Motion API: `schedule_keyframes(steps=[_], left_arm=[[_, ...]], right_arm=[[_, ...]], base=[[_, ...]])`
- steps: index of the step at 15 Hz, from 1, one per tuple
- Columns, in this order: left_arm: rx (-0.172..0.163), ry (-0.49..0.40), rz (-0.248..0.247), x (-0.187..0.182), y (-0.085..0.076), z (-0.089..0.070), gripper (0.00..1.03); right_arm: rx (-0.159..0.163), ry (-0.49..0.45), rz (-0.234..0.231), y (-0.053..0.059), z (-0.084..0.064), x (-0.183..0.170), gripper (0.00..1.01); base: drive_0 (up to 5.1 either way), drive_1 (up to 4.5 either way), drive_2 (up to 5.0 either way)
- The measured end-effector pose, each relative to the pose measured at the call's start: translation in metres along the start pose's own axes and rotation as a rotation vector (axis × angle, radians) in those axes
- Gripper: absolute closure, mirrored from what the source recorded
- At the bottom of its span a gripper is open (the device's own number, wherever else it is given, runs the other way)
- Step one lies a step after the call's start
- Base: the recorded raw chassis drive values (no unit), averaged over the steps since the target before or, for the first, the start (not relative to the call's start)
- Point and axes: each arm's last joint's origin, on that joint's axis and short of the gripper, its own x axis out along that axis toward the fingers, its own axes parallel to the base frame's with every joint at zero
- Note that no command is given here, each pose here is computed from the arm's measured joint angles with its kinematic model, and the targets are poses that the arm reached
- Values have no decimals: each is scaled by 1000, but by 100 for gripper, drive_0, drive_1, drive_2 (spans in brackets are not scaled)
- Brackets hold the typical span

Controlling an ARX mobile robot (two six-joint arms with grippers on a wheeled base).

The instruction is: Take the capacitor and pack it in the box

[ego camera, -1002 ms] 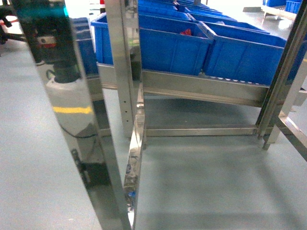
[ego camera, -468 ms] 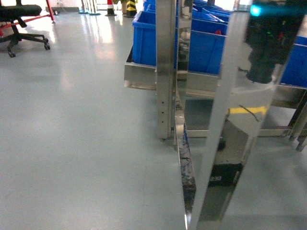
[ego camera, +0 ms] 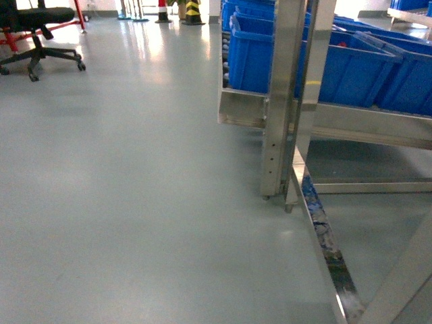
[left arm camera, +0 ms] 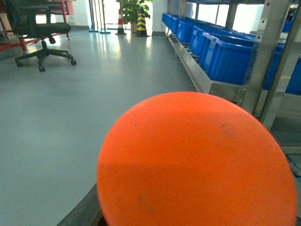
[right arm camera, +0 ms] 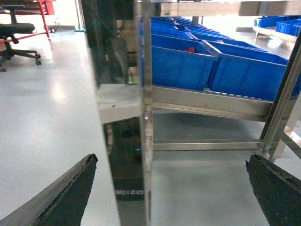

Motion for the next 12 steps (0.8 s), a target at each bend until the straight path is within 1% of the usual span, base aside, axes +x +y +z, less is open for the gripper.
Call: schedule_keyframes(steps=[12], left_arm=[[0,-1,0,0,0,0,59]], right_arm=[[0,-1,0,0,0,0,3]], base=[[-500,245,245]])
